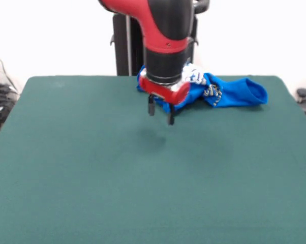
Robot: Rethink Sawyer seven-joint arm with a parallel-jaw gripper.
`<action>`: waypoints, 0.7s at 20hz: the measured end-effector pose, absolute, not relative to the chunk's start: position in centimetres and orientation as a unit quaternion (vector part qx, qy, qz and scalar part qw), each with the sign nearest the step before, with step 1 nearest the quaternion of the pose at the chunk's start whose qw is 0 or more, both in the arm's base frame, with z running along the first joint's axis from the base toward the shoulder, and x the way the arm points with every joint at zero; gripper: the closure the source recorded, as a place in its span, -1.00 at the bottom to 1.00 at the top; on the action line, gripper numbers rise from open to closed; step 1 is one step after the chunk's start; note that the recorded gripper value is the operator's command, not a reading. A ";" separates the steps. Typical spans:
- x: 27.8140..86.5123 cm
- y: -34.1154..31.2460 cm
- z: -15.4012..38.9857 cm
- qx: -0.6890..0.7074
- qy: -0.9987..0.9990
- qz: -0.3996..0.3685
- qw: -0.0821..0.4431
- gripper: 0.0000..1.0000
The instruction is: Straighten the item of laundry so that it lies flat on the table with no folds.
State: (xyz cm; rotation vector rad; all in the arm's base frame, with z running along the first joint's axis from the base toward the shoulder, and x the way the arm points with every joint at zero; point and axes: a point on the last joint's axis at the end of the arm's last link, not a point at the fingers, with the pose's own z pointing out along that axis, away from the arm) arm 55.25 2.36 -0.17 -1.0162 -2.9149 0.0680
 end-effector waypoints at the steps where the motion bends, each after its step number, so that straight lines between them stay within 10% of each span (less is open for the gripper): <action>1: 55.2 3.4 0.2 -0.324 -0.945 0.019 0.035 -1.00; 14: 54.2 4.2 1.1 -0.342 -0.938 0.002 0.059 -1.00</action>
